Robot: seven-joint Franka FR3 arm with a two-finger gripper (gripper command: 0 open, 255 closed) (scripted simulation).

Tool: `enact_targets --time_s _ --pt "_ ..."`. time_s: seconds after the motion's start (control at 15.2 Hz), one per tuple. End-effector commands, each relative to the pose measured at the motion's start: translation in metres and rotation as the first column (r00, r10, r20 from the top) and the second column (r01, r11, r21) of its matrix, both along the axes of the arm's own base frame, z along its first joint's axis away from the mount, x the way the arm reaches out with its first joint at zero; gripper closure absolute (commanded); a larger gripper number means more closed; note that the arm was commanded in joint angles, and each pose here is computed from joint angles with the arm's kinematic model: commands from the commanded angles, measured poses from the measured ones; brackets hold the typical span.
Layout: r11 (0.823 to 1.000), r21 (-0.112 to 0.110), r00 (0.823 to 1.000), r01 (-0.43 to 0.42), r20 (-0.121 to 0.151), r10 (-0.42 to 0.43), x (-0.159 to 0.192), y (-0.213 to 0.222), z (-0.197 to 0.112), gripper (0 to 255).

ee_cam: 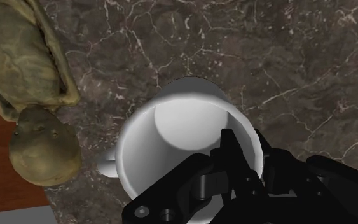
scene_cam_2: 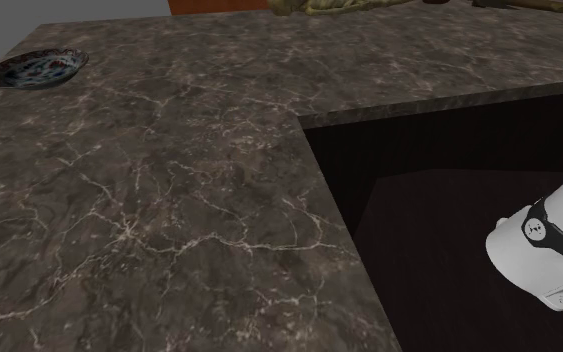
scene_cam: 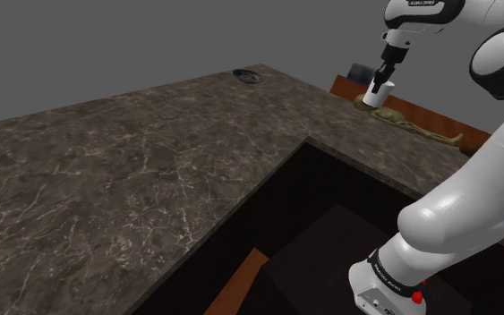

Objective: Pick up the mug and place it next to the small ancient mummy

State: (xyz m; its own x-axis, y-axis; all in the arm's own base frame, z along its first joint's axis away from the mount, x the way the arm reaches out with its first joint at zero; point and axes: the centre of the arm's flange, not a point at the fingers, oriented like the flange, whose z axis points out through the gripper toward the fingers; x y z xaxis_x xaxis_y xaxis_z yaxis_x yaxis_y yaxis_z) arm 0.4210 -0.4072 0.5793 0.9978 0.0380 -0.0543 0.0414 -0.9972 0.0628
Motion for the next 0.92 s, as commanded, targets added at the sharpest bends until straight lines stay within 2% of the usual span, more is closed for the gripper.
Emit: enact_targets --time_s 0.0,0.86 --pt "1.0 -0.001 1.0 0.0 0.001 0.0 0.0 0.0 -0.011 255" --pt "1.0 -0.001 1.0 0.0 0.001 0.0 0.0 0.0 -0.079 255"
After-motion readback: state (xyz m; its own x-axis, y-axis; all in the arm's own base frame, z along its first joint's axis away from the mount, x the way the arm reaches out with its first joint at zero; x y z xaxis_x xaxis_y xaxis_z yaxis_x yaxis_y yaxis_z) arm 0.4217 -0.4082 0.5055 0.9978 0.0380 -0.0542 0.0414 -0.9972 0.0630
